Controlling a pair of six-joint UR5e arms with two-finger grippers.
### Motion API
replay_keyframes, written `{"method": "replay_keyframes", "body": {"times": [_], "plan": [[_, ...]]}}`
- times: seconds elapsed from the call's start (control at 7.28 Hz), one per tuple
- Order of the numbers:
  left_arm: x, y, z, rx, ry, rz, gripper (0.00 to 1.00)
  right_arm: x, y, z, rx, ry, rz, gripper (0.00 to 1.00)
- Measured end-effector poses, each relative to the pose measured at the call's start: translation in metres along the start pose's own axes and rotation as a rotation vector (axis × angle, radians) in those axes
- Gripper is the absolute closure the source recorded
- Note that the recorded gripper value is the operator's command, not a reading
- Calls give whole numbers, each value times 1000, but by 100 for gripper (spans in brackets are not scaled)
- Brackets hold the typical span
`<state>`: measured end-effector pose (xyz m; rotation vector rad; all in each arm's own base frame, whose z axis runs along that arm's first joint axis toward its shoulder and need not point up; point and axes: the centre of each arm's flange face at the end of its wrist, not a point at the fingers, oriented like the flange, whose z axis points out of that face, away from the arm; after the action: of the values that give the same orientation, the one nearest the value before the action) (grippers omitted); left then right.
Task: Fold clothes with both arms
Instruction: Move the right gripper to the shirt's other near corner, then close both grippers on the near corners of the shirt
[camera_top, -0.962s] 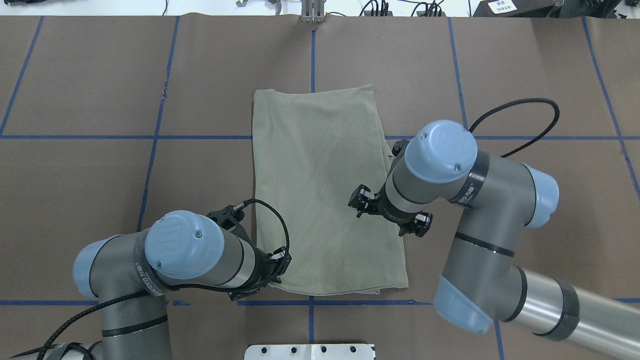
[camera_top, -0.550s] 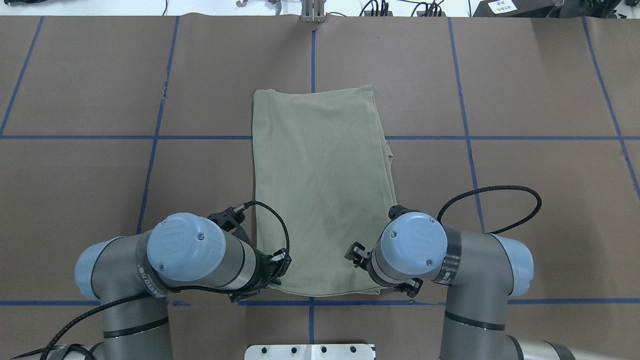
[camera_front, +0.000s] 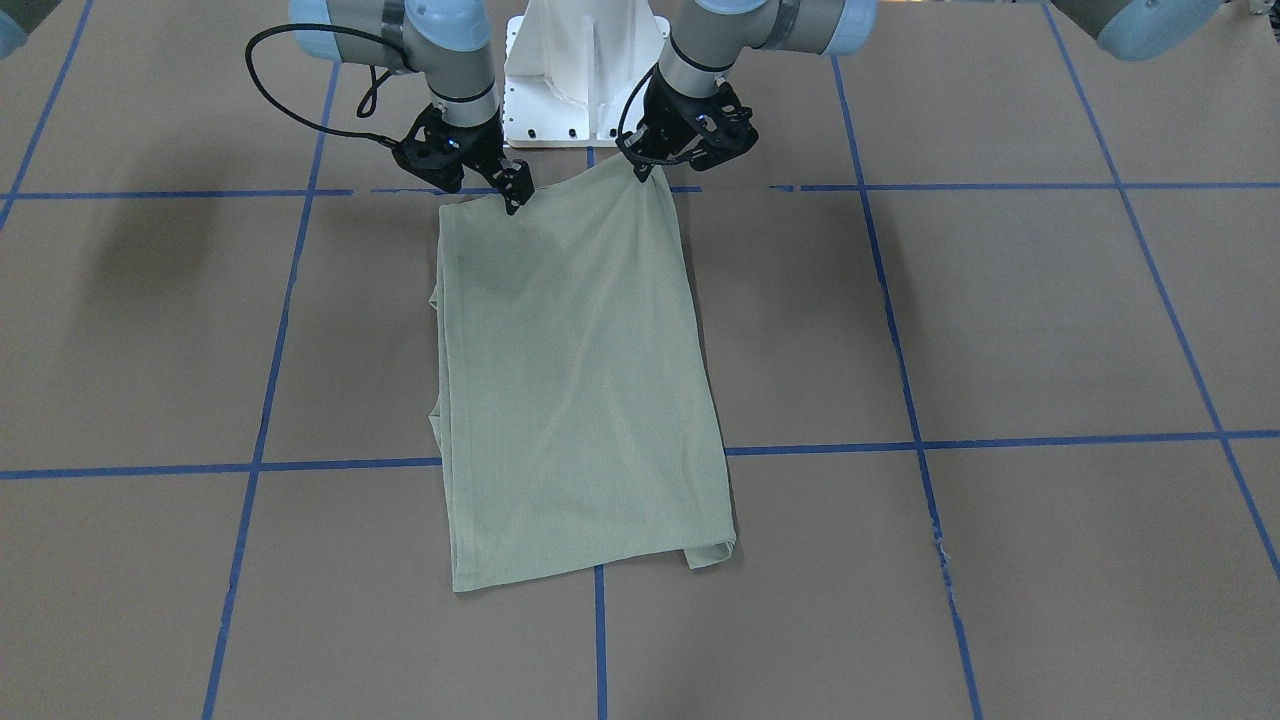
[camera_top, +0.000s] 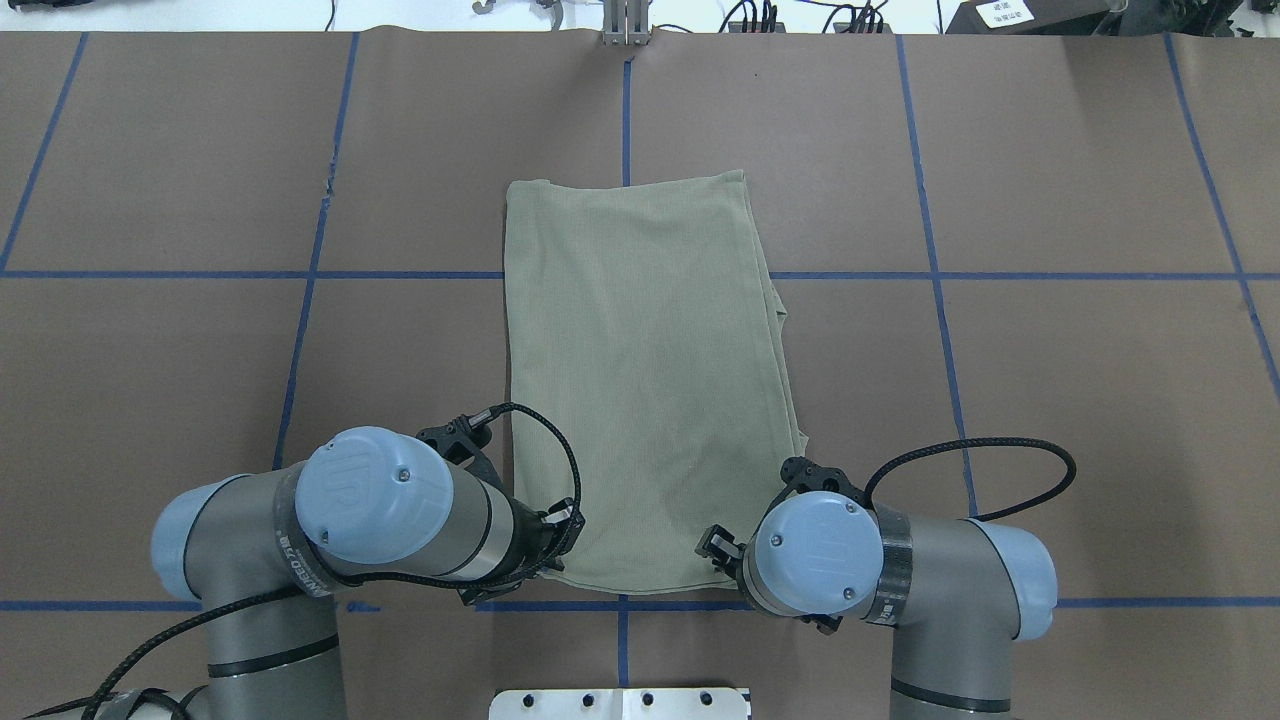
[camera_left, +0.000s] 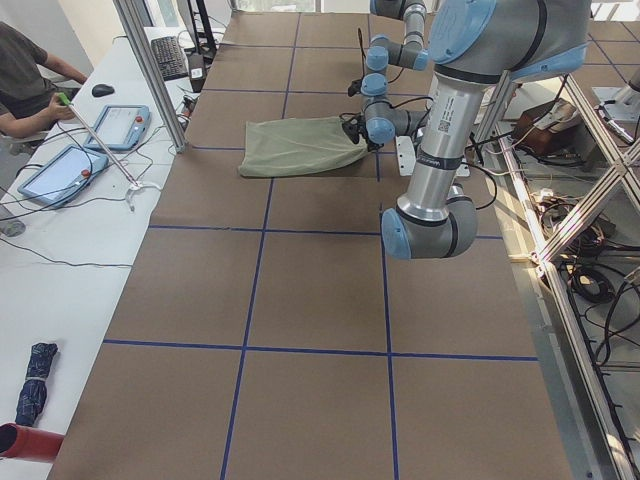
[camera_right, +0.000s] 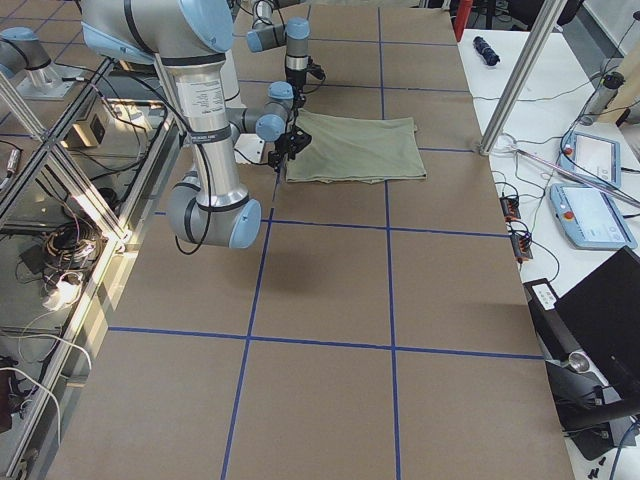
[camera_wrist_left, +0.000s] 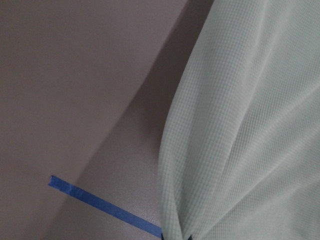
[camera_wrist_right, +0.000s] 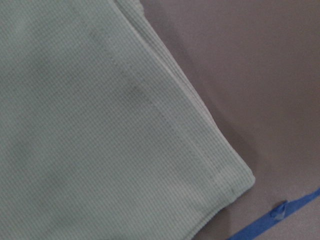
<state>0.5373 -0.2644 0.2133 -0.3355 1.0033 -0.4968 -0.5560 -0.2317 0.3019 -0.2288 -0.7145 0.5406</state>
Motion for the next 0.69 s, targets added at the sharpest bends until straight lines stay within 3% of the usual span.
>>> {"method": "replay_keyframes", "body": {"times": [0.14,0.41,0.69], "plan": [[0,0,0,0,0,0,100,1,2,2,-1,1,-3,65],[0,1,0,-1,0,1,100,2,2,5,1,3,-7,100],[0,2,1,-3,-1,2,100,2,1,5,1,1,-12,100]]}}
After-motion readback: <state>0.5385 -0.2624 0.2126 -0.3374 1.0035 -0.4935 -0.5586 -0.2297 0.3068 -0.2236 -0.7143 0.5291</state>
